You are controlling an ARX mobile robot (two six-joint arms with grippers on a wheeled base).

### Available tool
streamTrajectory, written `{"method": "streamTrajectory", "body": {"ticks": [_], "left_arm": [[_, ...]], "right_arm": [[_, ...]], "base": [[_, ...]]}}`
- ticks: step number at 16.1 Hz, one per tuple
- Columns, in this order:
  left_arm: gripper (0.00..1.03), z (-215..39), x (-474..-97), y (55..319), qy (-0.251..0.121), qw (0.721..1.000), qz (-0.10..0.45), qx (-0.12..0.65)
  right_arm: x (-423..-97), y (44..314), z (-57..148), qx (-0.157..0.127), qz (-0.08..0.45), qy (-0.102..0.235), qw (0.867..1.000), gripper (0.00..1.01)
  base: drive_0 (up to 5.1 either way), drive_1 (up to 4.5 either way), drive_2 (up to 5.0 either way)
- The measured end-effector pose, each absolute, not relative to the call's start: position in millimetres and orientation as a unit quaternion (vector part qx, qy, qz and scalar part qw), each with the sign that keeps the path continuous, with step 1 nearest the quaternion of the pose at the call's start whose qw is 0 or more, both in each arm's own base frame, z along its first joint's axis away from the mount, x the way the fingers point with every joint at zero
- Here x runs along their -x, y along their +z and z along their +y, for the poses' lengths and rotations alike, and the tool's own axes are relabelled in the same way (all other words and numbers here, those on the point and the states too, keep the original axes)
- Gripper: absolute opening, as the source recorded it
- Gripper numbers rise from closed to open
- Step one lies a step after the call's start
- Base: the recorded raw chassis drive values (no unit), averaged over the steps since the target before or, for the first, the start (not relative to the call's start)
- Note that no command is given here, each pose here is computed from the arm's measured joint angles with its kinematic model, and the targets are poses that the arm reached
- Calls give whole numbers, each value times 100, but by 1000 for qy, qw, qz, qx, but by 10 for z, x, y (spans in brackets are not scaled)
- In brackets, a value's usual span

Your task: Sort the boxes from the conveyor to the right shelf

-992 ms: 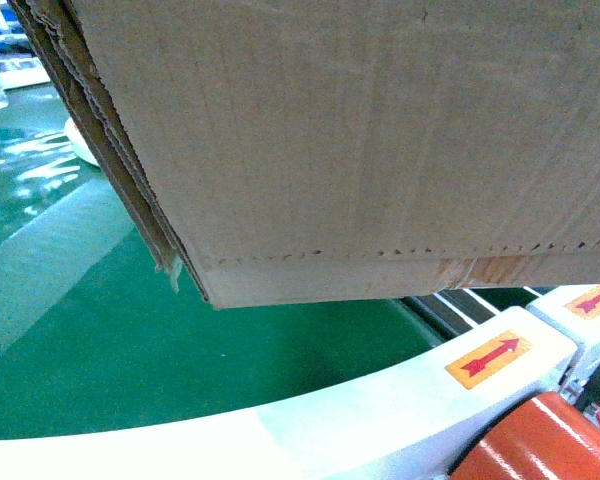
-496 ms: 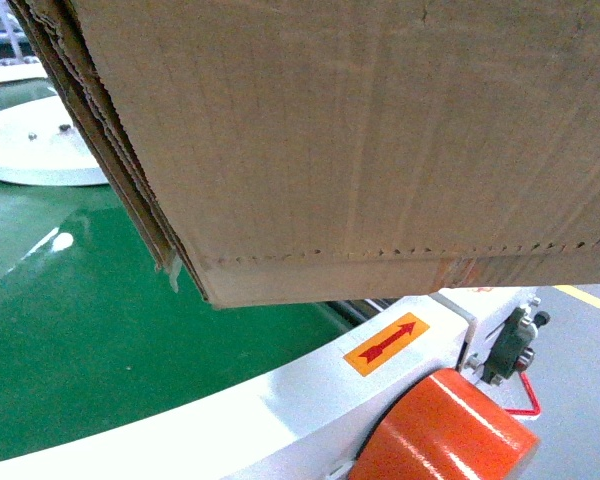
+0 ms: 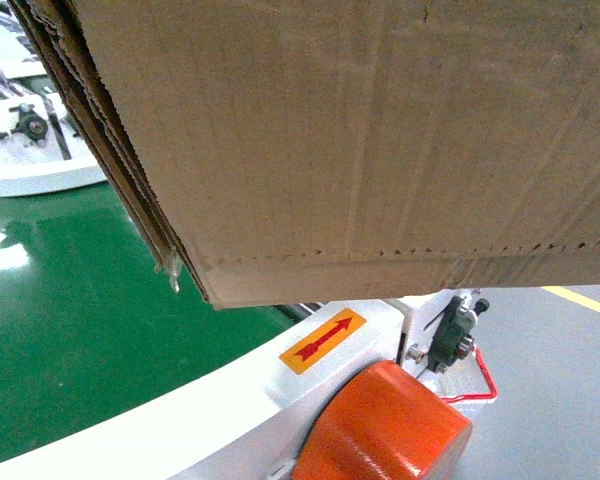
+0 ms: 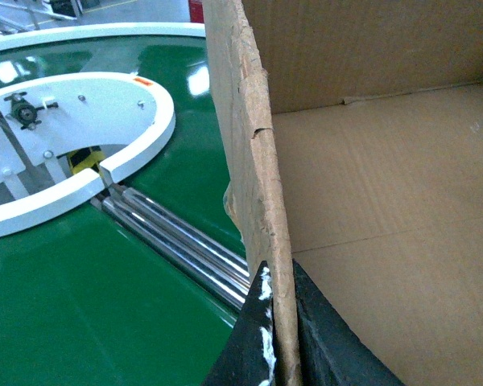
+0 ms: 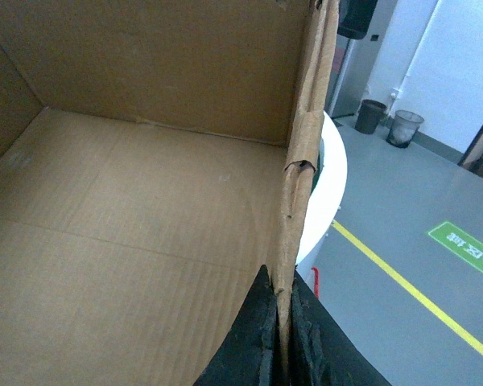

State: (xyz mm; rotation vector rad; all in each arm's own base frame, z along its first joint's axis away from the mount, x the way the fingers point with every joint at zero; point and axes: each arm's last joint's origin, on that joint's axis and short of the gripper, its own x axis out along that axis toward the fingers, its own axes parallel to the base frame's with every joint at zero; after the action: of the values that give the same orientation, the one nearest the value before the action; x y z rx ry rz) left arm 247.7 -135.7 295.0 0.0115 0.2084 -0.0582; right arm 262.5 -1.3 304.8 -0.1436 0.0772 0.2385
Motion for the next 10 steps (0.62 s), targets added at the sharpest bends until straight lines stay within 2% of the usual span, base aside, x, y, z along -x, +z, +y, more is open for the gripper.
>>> {"method": "streamTrajectory", "body": {"ticks": [10], "left_arm": [[2,-1357,-2477,2950,-29,994,104,-6]], "right_arm": [[-2625,3048,-13,72,38,119,990,2]], "base": [[-122,-122,-122]]}}
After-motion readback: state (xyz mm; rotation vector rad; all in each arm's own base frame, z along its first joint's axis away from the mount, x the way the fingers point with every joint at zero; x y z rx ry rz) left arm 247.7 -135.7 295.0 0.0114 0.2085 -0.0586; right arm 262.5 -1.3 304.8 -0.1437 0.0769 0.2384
